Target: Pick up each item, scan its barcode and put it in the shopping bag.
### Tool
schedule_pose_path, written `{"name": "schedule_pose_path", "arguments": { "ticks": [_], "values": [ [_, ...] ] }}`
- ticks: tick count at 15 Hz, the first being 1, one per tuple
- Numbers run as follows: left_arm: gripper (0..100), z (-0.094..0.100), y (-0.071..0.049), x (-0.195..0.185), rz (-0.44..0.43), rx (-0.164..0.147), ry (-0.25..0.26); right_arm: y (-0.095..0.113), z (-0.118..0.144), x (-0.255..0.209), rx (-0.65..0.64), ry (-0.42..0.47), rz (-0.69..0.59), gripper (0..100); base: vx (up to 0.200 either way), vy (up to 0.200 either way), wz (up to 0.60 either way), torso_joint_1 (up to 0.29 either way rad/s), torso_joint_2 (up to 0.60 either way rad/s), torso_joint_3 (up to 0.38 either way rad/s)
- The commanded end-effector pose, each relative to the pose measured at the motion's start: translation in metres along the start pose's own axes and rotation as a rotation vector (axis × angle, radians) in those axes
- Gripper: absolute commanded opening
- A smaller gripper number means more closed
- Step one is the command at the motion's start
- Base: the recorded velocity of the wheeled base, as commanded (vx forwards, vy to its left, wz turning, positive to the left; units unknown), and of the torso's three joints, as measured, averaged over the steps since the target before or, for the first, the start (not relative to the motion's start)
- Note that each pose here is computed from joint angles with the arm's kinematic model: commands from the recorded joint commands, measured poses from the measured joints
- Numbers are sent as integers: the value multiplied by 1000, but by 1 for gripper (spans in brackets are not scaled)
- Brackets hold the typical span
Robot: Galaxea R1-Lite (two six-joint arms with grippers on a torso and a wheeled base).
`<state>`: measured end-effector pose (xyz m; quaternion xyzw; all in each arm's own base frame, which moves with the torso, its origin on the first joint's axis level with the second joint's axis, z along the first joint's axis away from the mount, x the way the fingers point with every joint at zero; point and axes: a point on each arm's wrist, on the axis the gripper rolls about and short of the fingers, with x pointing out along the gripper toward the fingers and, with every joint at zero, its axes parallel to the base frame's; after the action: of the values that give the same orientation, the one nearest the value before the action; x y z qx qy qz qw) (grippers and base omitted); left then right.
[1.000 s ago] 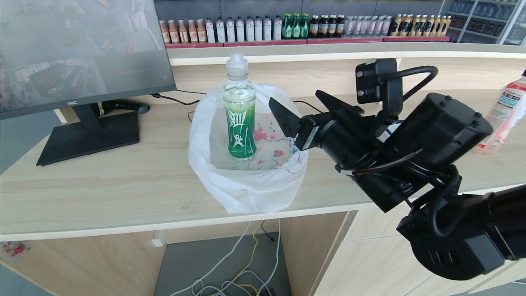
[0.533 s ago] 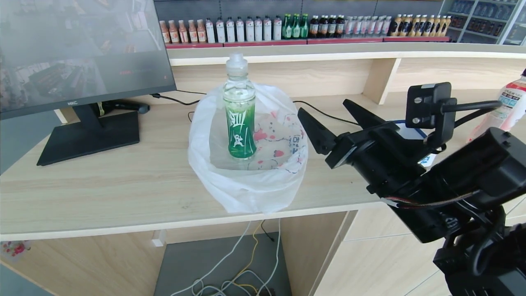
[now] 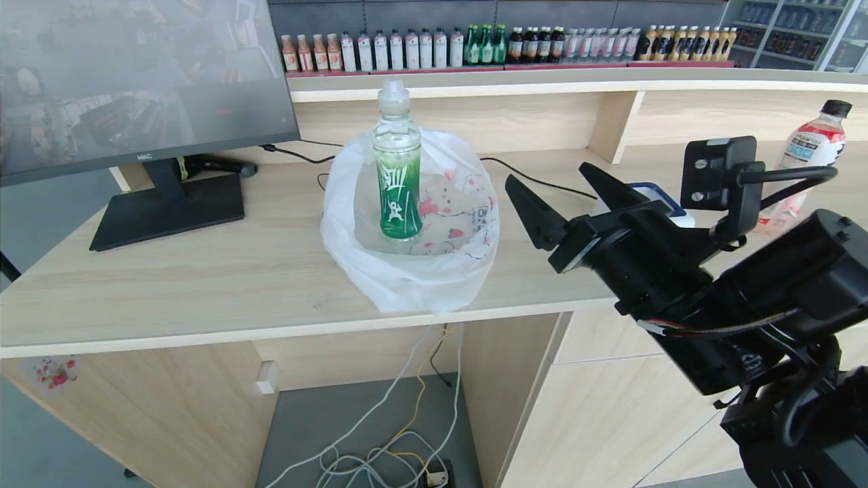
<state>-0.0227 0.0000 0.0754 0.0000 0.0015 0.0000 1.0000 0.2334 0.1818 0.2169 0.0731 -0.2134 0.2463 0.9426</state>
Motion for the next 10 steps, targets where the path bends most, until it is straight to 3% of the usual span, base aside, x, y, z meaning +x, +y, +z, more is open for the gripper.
{"name": "schedule_pose_path", "arguments": {
  "ticks": [1, 4, 10],
  "values": [
    [100, 0, 0, 0, 0, 2, 0, -1, 1, -2, 0, 1, -2, 100, 0, 0, 0, 0, 0, 0],
    [100, 0, 0, 0, 2, 0, 0, -1, 0, -1, 0, 2, -3, 100, 0, 0, 0, 0, 0, 0],
    [100, 0, 0, 0, 2, -5, 0, -2, -1, -1, 22, 6, -24, 100, 0, -200, 0, 9, 3, 3]
  ]
}}
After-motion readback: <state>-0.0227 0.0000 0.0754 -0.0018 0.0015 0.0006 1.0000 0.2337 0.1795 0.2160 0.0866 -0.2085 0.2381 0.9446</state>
